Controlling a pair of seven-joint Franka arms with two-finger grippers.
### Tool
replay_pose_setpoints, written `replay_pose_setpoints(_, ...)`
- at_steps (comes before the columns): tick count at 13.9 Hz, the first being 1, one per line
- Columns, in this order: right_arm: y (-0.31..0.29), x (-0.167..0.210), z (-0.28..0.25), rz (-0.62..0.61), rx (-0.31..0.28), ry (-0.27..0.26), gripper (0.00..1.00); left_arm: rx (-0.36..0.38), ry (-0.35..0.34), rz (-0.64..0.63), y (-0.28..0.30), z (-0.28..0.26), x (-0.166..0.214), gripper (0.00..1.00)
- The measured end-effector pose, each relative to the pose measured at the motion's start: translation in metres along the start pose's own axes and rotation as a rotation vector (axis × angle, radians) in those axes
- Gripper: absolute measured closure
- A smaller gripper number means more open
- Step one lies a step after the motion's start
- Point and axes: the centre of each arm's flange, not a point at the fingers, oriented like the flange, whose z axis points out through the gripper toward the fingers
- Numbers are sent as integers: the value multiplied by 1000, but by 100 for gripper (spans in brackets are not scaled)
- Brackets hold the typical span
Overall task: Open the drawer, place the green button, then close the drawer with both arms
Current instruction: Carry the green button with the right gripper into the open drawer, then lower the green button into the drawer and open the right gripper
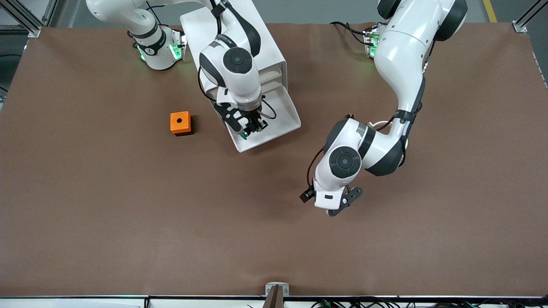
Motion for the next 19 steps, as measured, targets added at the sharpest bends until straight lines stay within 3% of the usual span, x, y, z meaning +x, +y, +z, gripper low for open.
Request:
replay_pose_setpoints(6, 8, -33, 10, 66, -15, 3, 58, -2, -24, 47, 13, 4, -34, 0)
replay_pose_setpoints(19, 2, -56, 36, 155, -6, 1, 58, -1, -13, 46, 11, 11, -30, 0)
